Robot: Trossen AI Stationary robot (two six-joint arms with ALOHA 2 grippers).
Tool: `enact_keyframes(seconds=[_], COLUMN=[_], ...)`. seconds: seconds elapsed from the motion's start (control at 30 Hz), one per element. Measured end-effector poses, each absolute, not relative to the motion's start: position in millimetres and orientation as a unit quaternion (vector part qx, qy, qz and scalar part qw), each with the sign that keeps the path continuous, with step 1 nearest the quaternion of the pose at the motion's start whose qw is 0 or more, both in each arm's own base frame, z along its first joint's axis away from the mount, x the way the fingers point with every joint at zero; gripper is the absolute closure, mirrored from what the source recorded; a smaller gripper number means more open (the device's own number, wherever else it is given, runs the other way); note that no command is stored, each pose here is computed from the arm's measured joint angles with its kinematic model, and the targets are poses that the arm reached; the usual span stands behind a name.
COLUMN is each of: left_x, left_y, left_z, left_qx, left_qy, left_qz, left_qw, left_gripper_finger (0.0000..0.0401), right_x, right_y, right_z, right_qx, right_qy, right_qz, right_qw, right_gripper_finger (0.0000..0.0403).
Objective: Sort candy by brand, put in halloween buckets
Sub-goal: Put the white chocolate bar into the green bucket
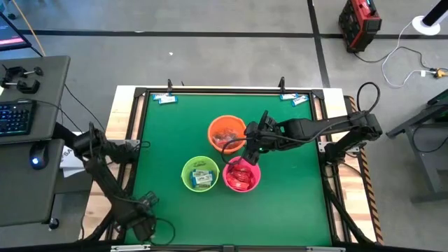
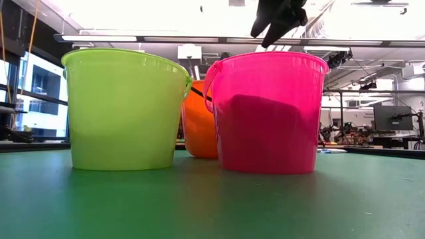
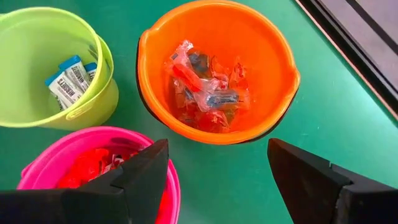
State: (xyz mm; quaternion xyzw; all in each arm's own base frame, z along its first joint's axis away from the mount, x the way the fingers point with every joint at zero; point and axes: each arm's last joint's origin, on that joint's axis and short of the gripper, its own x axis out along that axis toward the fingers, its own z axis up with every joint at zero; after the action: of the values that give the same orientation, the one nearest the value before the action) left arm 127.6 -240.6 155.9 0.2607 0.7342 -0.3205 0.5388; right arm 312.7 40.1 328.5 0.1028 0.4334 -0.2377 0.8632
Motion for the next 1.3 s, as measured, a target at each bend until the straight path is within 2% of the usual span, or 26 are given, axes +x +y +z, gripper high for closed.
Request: enact_keyframes(seconds=[0.3,0.63,0.7,0.77,0.93,1.1,1.3], left_x=[127,133,135,137,145,153,147], left_y=[-226,-222,-221,-221,-219,-209,-180], left_z=[141,130,130,130,133,149,211], left_qx=[0.258,0.270,0.271,0.272,0.247,0.212,0.095], left_qy=[0.745,0.714,0.711,0.709,0.704,0.685,0.643], left_qz=[-0.302,-0.302,-0.298,-0.294,-0.272,-0.220,-0.187], left_qw=[0.536,0.570,0.576,0.580,0.608,0.661,0.737], left_gripper_finger=[0.0188,0.0191,0.0207,0.0239,0.0375,0.0395,0.0401], right_x=[313,315,315,315,315,315,315], right_y=[40,40,40,40,40,40,40], right_z=[329,330,329,330,330,330,330], right_qx=[0.119,0.141,0.143,0.142,0.141,0.137,0.124], right_qy=[0.426,0.412,0.411,0.409,0.408,0.408,0.412], right_qz=[-0.248,-0.256,-0.258,-0.259,-0.261,-0.263,-0.257], right_qw=[0.862,0.863,0.862,0.863,0.863,0.864,0.866], right_gripper_finger=[0.0135,0.0135,0.0135,0.0135,0.0135,0.0135,0.0135])
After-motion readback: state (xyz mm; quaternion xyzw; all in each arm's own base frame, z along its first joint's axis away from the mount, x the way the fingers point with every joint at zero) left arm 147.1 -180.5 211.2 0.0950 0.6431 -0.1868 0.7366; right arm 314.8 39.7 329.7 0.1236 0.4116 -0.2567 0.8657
